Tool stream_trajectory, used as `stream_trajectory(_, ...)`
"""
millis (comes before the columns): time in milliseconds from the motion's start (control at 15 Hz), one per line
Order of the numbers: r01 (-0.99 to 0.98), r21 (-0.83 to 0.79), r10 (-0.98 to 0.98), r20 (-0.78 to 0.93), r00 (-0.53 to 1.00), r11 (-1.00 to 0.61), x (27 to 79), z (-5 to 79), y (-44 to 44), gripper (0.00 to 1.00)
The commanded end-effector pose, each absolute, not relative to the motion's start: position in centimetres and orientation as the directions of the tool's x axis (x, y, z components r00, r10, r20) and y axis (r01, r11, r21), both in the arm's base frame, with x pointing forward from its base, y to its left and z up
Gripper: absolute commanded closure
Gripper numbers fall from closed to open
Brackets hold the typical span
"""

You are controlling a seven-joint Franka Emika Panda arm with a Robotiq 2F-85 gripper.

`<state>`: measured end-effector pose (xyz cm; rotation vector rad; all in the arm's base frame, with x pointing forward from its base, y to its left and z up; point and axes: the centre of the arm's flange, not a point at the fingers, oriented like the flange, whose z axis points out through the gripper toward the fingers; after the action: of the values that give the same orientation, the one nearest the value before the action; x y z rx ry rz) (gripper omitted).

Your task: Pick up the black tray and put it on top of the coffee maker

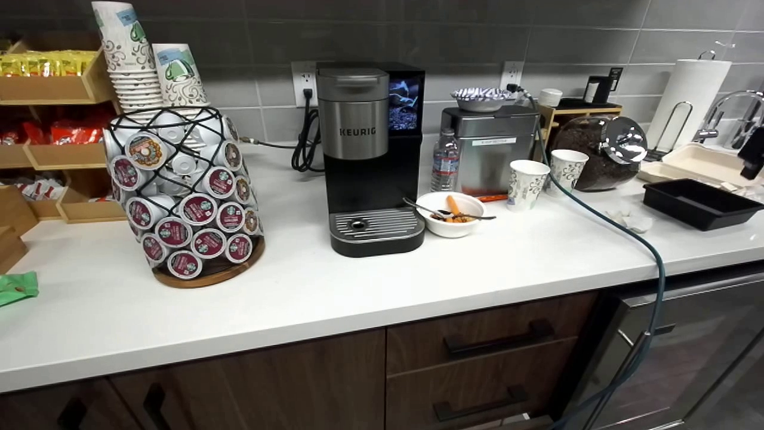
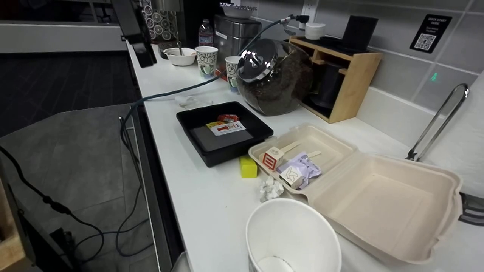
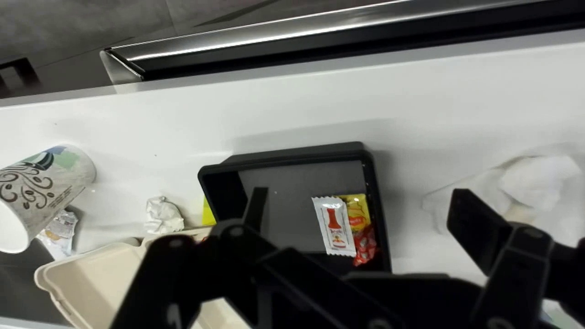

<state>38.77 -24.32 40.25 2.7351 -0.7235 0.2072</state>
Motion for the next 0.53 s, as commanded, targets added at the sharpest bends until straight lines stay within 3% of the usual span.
stream_trajectory(0,-0.481,0.328,-0.469,0.121,0.875,-0.813,42.9,35.1,-26.7,0.0)
stream_trajectory(267,-0.478,0.331,-0.499,0.025,0.866,-0.813,45.1,31.7,-28.7,0.0)
stream_trajectory(333,-0.469,0.321,-0.474,0.065,0.878,-0.823,43.0,32.5,-27.4,0.0)
stream_trajectory(467,-0.467,0.333,-0.48,0.048,0.876,-0.819,44.0,31.5,-28.2,0.0)
